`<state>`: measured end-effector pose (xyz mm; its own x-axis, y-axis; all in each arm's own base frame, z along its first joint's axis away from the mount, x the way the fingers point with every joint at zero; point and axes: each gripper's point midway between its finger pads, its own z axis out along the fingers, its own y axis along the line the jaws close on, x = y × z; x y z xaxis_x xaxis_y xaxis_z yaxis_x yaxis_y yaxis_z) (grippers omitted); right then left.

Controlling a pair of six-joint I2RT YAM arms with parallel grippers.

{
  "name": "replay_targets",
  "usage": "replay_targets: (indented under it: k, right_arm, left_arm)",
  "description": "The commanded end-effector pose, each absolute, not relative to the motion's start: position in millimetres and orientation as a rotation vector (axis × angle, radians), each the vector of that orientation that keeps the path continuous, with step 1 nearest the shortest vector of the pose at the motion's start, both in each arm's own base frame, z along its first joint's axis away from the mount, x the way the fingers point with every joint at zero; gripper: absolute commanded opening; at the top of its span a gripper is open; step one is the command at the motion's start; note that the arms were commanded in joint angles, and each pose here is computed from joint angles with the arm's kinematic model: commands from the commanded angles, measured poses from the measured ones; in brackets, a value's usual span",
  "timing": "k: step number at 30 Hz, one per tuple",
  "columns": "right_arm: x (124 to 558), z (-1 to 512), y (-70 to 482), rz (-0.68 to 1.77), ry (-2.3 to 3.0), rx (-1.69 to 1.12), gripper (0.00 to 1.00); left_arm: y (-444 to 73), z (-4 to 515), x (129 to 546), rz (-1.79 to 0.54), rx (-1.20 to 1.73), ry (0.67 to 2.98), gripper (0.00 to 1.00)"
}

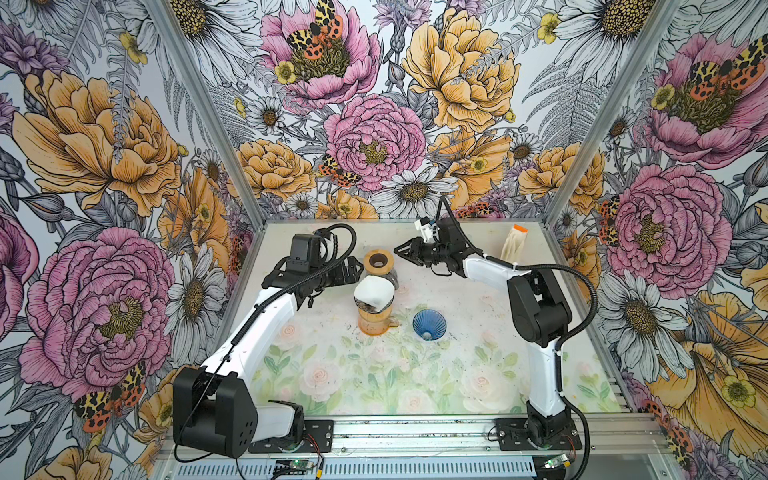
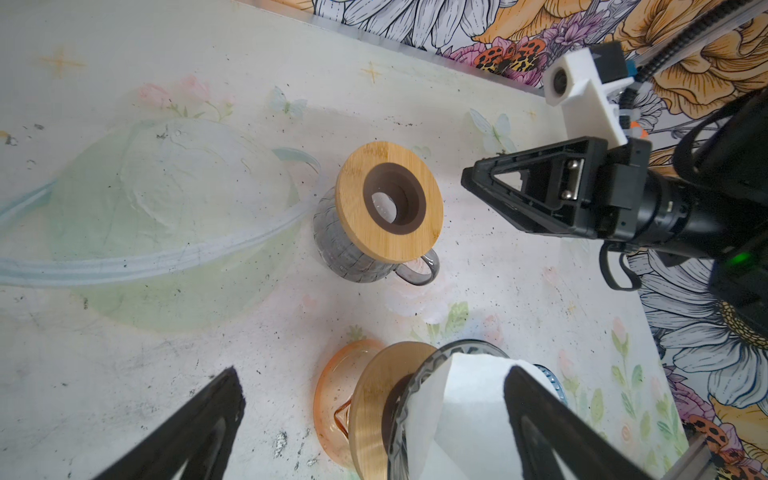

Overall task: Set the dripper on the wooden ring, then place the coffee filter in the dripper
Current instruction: 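Open the right gripper and draw it back from the ring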

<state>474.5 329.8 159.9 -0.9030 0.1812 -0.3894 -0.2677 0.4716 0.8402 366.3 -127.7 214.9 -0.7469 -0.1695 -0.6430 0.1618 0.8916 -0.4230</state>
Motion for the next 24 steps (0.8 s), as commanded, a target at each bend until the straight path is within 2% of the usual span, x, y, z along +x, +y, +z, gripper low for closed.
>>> replay_targets:
  k: [1,10,16,24]
  right_arm:
    - [463.4,186.2,316.3,1.315,2.277,-0.154,0.36]
    - [422.7,194.3,275.5,1.086,2.387,-0.218,0.41]
    - [385.6,180.5,235.3,0.817,2.554,-0.253,0.43]
    - [339.5,157.5,200.0,0.61,2.728,-0.27,0.47]
  left_arm:
    - [-126.7,235.6,371.7,-0.563,0.032,2.289,0.99]
    - [-115.1,250.9,368.2,-0.54,0.032,2.254,0.99]
    - [-97.7,251.9,367.8,-0.513,0.01,2.248,0.99]
    - [-92.7,242.9,363.7,-0.521,-0.002,2.264,0.99]
